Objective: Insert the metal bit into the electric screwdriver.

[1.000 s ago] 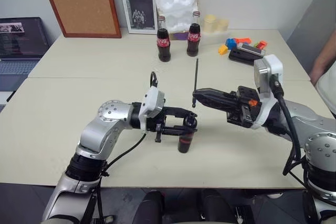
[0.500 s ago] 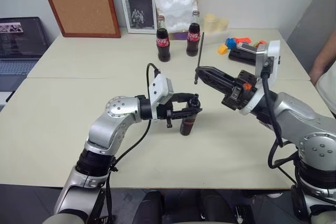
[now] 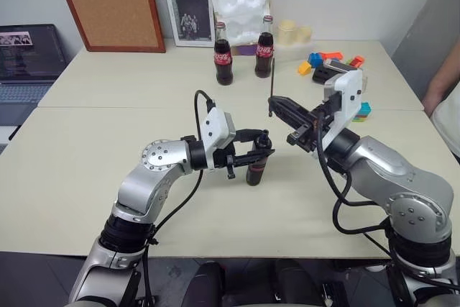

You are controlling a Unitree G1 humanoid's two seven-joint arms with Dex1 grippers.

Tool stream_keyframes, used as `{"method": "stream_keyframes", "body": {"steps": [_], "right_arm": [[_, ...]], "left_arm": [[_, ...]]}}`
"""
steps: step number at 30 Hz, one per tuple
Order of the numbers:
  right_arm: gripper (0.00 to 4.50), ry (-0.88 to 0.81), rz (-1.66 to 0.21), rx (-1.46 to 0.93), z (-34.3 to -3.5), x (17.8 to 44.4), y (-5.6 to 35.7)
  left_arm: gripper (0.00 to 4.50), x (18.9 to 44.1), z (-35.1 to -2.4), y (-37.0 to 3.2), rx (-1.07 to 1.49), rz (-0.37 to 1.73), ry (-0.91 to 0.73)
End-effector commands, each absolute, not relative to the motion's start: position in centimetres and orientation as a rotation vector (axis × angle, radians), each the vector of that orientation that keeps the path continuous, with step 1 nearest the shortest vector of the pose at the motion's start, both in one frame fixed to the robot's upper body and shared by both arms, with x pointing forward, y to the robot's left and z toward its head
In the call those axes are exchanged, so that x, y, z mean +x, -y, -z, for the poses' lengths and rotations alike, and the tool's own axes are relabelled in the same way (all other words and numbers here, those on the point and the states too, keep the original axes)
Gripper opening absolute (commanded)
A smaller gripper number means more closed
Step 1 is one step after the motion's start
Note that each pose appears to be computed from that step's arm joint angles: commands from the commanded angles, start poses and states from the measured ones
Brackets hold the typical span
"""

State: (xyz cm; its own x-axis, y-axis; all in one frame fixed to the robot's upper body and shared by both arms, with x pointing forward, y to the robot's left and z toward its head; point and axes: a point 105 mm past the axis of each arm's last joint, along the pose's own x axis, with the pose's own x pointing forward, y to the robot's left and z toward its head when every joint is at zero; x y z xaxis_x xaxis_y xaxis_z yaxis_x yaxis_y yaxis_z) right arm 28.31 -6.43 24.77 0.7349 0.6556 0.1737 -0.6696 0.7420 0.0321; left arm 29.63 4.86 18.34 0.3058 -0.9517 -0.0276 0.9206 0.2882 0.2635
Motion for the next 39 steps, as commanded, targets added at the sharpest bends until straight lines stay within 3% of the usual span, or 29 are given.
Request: {"method": "stream_keyframes", "body": {"steps": [1,10,19,26,31,39], "right_arm": [[0.03,0.235,-0.689,0.09,-26.2,27.6,6.6],[0.03,0.337,-0.538,0.089,-28.3,28.9,8.0],[0.03,0.379,-0.425,0.062,-28.8,30.2,8.3],[0.03,0.414,-0.396,0.063,-29.3,30.3,8.2],[0.03,0.419,-0.391,0.068,-29.4,30.5,8.1],[0.03,0.429,-0.409,0.084,-29.4,30.8,7.1]], "left_arm": [[1.67,31.2,-16.5,-5.8,0.289,1.145,0.054],[1.67,33.2,-20.5,-5.0,0.208,1.035,0.153],[1.67,34.9,-20.9,-3.9,0.167,0.896,0.197],[1.67,34.4,-22.7,-2.7,0.139,0.888,0.313],[1.67,33.7,-22.7,-2.4,0.116,0.92,0.366],[1.67,34.6,-18.5,-3.5,0.171,0.854,0.202]]}}
